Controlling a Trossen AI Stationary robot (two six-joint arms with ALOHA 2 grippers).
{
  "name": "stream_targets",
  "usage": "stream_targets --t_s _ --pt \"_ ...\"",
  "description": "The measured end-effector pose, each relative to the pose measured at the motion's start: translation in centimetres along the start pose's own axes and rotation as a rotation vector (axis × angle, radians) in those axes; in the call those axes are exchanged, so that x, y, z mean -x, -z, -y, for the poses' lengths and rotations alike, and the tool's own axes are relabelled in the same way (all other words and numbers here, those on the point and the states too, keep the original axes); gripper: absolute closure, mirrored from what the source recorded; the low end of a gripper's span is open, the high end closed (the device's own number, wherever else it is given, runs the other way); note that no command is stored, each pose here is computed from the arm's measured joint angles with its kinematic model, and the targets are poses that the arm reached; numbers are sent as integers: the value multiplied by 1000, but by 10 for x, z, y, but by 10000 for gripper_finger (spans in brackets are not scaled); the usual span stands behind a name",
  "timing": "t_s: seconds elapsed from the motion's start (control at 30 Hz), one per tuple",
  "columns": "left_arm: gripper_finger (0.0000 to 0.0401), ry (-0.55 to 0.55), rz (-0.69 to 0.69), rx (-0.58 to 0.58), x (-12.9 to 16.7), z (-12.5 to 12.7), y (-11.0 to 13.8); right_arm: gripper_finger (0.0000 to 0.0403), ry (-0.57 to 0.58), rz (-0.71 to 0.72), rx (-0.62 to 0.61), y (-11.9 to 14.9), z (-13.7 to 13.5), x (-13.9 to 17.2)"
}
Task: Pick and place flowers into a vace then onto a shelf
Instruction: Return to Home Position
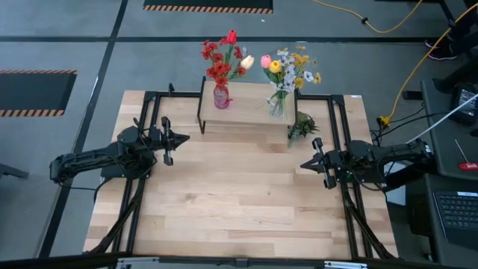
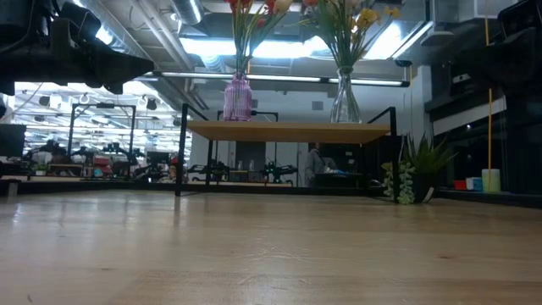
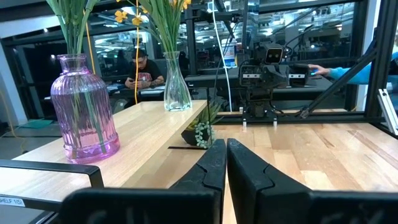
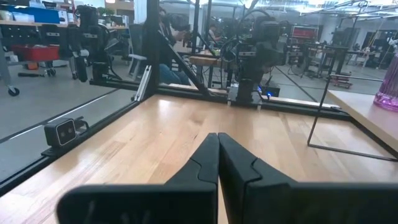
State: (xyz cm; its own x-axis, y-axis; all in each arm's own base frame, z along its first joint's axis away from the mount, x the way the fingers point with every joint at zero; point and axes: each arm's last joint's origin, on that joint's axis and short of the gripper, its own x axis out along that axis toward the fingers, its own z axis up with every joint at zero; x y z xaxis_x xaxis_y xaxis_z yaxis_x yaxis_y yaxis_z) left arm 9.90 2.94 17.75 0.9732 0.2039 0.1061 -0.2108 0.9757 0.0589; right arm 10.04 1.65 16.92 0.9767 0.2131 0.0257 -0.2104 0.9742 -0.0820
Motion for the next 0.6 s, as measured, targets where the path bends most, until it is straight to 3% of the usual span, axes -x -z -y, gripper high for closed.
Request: stream_targets --t_s 0.6 --pt "395 0 0 0 0 0 0 398 0 -1 0 0 0 0"
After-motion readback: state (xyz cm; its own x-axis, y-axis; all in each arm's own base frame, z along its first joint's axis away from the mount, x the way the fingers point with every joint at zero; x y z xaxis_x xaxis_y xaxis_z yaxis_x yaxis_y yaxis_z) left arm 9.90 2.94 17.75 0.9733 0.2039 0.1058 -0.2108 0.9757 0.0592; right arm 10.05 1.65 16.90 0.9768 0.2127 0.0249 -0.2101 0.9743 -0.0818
